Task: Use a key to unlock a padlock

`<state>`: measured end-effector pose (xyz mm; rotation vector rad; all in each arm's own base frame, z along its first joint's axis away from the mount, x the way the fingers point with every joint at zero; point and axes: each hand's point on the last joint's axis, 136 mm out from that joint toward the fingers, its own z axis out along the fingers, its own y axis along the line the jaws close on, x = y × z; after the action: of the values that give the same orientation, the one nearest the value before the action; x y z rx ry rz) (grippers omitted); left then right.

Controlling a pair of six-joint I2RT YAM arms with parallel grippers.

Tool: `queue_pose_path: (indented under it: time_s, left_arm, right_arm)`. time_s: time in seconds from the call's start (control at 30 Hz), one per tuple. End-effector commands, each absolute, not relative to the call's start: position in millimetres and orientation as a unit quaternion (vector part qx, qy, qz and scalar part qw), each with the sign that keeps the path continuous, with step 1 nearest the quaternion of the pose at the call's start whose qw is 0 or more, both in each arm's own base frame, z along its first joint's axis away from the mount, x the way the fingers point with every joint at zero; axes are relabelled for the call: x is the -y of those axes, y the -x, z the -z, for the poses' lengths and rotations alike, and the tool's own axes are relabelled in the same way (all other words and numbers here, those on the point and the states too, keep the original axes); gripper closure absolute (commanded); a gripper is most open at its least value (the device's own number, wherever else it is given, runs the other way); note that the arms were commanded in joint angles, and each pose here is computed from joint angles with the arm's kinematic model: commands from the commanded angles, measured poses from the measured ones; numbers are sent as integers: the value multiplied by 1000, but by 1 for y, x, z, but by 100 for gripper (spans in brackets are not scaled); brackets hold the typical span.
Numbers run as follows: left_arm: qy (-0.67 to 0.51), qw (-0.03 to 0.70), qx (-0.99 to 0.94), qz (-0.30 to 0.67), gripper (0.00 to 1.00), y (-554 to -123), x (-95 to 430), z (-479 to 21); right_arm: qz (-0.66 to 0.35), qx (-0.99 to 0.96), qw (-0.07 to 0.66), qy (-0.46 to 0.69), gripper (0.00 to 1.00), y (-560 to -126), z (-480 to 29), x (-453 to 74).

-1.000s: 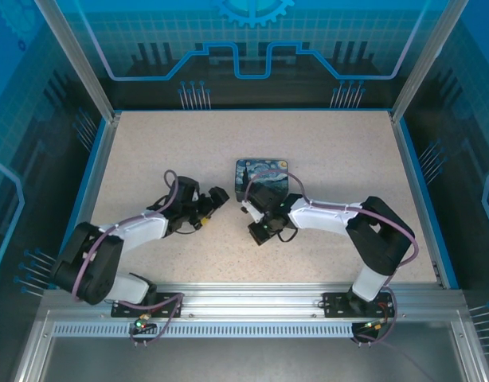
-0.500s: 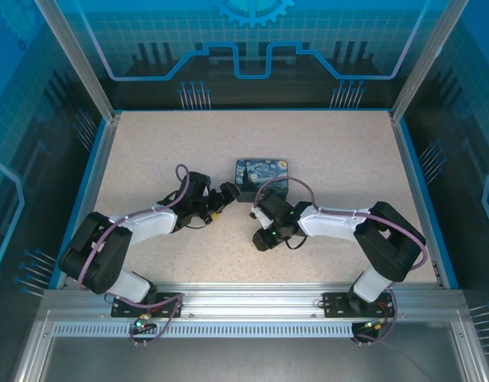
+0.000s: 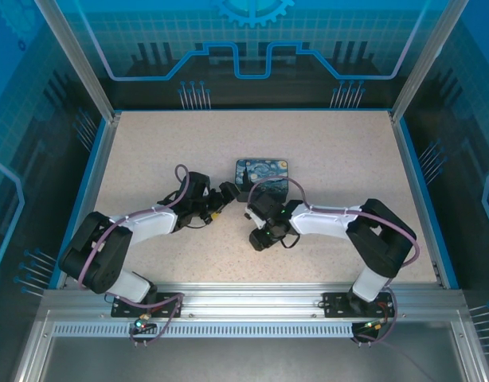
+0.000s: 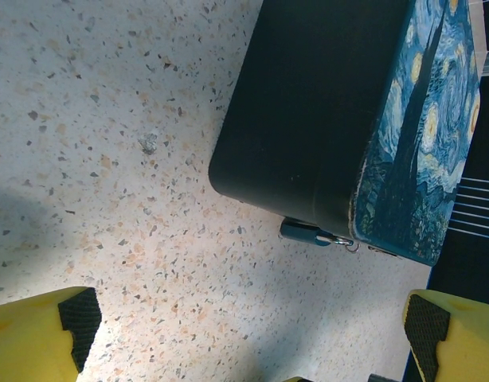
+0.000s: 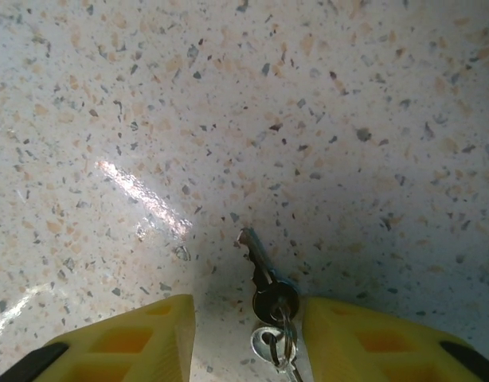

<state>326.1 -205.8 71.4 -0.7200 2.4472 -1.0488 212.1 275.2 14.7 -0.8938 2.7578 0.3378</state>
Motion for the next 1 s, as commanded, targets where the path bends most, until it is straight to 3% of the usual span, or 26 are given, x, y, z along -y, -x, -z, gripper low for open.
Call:
queue_pose_path:
  time_s: [0.0, 0.6, 0.83, 0.97]
  left_arm:
    - [258, 203, -866, 378, 1, -335, 209, -79]
    - [257, 204, -865, 381, 1, -336, 210, -81]
    - [256, 203, -865, 381, 1, -336, 211, -82]
    - [252, 204, -865, 383, 1, -335, 211, -84]
  right_arm:
    - [-68, -939, 98, 321, 61, -208, 1, -270]
    - [-90, -946, 89, 298, 73, -205, 3, -257]
    - [-106, -946, 90, 294, 98, -208, 6, -262]
    - [-130, -948, 93, 276, 100, -212, 1, -256]
